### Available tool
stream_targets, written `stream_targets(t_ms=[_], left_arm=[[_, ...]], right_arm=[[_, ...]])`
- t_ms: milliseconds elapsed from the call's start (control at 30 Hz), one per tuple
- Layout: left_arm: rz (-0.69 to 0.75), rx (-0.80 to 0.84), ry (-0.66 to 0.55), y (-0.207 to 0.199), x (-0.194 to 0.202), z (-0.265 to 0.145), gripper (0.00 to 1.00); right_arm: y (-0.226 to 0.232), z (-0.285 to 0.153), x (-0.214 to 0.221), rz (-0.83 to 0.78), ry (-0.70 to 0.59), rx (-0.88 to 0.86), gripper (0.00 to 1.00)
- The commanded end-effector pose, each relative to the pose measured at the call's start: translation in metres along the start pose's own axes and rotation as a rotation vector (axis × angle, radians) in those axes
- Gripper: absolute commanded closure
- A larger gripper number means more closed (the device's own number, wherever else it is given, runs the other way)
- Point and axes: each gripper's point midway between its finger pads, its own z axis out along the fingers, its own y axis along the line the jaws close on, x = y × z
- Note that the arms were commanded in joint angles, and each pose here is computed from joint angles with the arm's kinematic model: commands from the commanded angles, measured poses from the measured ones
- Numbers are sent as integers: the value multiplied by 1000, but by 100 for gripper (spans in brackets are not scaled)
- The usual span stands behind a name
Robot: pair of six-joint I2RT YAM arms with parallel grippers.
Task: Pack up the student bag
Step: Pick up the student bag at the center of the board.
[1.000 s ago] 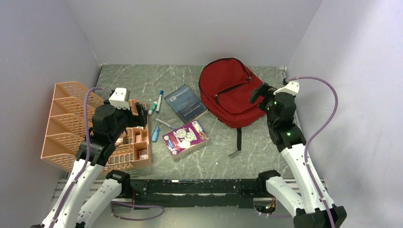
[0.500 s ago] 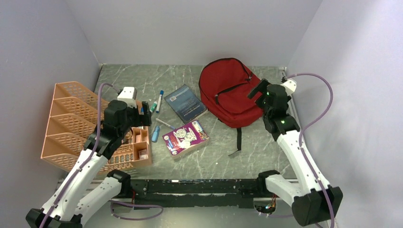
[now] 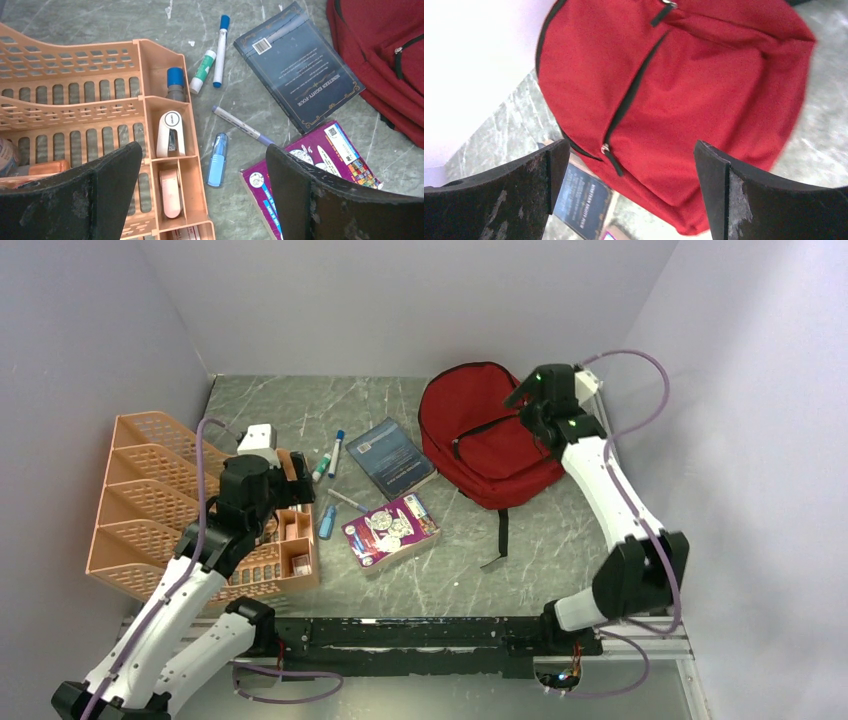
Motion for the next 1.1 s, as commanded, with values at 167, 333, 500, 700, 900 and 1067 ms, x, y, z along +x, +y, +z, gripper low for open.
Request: stream_targets(t_ms=[167,333,500,700,900,1067], left_arm=[[-2,31,42,-10,2,1,2],[-3,22,50,-8,4,1,2],[5,29,60,-11,5,6,2],[14,37,74,-14,8,10,2],[12,43,79,-15,10,11,2],[17,27,98,-14,12,13,2]], right_arm=[[61,49,31,93,168,-16,2],[65,67,56,178,190,21,9],[64,89,78,227,223,40,17],[54,117,99,262,225,104,20],[62,150,118,251,262,95,24],[68,171,120,221,242,80,30]])
